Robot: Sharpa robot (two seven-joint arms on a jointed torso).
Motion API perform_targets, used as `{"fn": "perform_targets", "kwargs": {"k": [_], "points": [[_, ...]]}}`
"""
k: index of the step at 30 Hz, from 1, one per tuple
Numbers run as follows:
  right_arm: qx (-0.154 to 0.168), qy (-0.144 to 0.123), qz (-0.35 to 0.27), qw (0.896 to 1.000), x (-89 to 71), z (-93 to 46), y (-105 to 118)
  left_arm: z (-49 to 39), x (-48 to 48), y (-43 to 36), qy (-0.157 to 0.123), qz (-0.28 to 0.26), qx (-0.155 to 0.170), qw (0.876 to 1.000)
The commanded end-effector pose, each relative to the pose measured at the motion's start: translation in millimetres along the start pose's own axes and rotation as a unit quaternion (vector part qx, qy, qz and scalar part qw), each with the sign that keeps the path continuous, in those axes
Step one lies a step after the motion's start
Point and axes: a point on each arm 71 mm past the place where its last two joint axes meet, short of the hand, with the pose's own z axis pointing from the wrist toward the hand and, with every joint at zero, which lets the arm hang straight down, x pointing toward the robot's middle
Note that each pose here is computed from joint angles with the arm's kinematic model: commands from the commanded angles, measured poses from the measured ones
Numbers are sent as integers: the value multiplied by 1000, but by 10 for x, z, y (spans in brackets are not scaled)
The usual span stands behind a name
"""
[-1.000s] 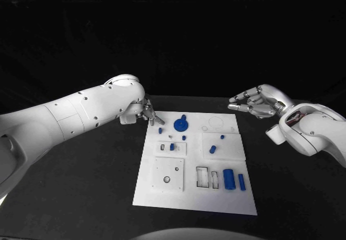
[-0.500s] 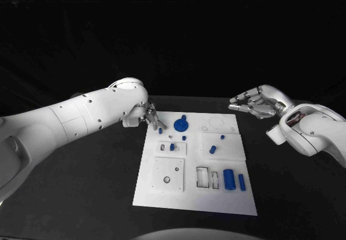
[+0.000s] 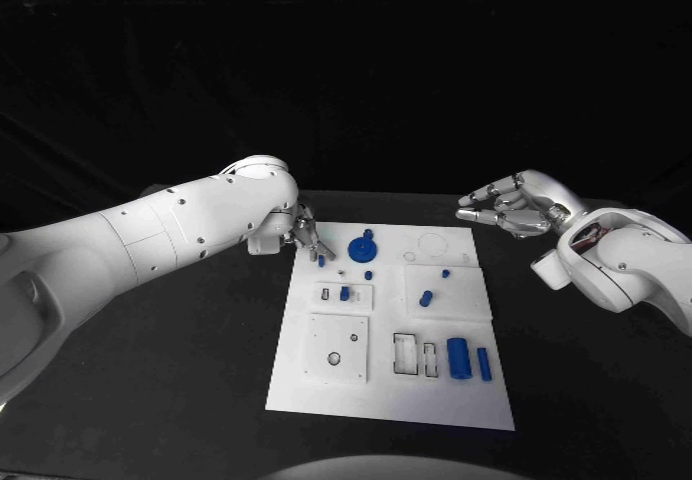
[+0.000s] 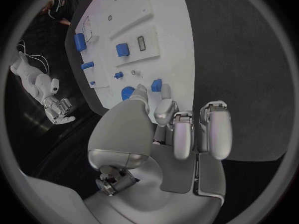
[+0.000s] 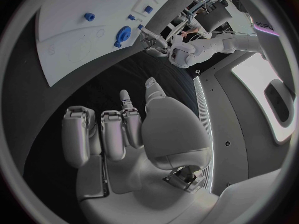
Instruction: Assemble the parts on the task board
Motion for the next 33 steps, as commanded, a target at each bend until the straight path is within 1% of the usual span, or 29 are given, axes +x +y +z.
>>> {"fn": "perform_targets", "kwargs": {"k": [1,10,17,28,33], "points": [[-4,8,1,1000,19,1,4,1,14,-24,8,0,8,1000],[-4,10,2,1000,25,0,3,6,27,-34,15,2,8,1000],[-4,10,2,1000,28,-1,5,26,37,-34,18,0,6,1000],[-4,12,2,1000,30,-3,6,44,37,-20,15,-9,6,1000],[-4,13,2,1000,31,-4,5,42,31,-27,10,-20,16,1000]]}}
